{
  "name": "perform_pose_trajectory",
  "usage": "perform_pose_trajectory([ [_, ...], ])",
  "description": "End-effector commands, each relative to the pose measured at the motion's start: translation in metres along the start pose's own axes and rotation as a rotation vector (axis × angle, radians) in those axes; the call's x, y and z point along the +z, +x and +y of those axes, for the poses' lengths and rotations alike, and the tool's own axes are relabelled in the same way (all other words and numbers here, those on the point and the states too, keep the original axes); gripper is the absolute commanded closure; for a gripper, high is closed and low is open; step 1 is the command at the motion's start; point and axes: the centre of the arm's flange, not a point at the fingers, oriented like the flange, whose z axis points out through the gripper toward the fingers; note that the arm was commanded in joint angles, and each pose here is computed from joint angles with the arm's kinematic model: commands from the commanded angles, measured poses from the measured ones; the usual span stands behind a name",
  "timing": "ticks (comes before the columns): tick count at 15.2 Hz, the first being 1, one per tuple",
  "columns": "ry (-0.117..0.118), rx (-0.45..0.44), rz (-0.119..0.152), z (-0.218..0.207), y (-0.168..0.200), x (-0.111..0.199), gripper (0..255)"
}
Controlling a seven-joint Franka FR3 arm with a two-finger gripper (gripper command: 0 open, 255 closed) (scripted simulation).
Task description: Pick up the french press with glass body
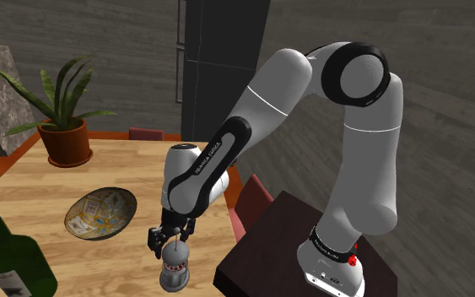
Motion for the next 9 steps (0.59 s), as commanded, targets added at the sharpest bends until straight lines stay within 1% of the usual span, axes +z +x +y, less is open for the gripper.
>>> perform_pose_trajectory([
  [1, -0.002, -0.001, -0.003, 0.001, 0.0, 0.002, 255],
  [9, -0.002, -0.001, -0.003, -0.007, -0.008, -0.039, 255],
])
